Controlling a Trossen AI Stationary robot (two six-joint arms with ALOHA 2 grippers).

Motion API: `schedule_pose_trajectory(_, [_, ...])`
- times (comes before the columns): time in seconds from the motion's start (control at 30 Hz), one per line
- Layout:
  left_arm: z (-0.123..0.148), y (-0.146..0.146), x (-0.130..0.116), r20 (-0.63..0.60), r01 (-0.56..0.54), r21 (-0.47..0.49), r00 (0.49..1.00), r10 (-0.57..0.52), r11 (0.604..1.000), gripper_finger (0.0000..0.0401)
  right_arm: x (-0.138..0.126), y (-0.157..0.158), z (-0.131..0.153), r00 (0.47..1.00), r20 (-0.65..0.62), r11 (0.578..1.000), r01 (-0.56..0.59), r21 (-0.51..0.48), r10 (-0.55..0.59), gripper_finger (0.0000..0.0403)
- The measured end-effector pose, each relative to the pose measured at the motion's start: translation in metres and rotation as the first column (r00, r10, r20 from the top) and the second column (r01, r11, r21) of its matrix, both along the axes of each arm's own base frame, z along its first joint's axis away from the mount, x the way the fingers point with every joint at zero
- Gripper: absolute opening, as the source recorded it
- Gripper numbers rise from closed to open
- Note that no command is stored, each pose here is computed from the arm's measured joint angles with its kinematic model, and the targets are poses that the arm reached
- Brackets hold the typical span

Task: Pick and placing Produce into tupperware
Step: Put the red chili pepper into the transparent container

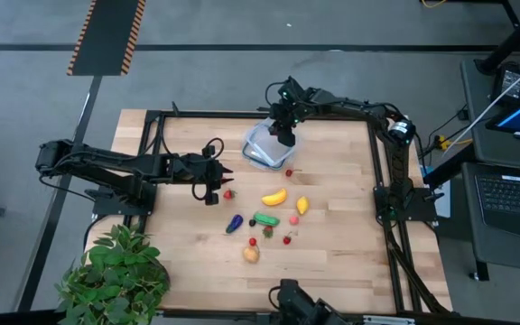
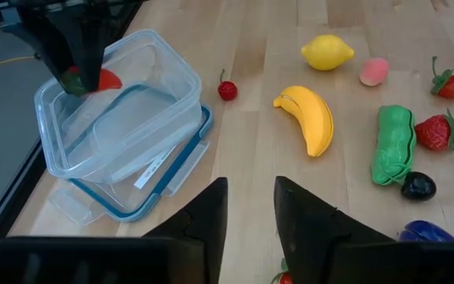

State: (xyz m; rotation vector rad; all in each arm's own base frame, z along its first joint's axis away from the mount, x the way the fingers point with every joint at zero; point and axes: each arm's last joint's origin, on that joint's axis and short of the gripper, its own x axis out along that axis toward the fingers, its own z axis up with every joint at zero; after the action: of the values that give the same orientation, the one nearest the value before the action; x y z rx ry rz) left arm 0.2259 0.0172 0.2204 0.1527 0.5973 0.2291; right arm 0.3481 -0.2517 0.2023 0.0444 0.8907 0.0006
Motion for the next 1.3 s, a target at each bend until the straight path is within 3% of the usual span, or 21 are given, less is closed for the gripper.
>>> schedule_pose_trajectory(0.47, [0.0,0.0,0.0,0.001,0.0,-0.002,1.0,0.0,1.0,0.0093,0.002,-0.003,-0.005,0.998,0.02,0.998,0.063,-0.027,-0.062,0.0118])
schedule_pose_trajectory(0.7, [0.0,0.0,0.0,0.004,-0.01,-0.016,1.0,0.01,1.0,0.0083,0.006,-0.008,-0.032,0.996,-0.038,0.996,0.082,-0.019,-0.082,0.0118])
schedule_pose_trajectory(0.87, [0.0,0.0,0.0,0.005,-0.01,-0.017,1.0,0.01,1.0,0.0078,0.009,-0.011,-0.033,0.996,-0.004,0.995,0.085,-0.042,-0.086,0.0118])
schedule_pose_trajectory(1.1, [0.0,0.0,0.0,0.004,-0.01,-0.017,1.0,0.01,1.0,0.0089,0.009,-0.012,-0.034,0.996,-0.011,0.995,0.091,-0.048,-0.091,0.0157])
schedule_pose_trajectory(1.3, [0.0,0.0,0.0,0.004,-0.01,-0.016,1.0,0.01,1.0,0.0103,0.009,-0.012,-0.034,0.995,-0.02,0.994,0.098,-0.057,-0.099,0.0166])
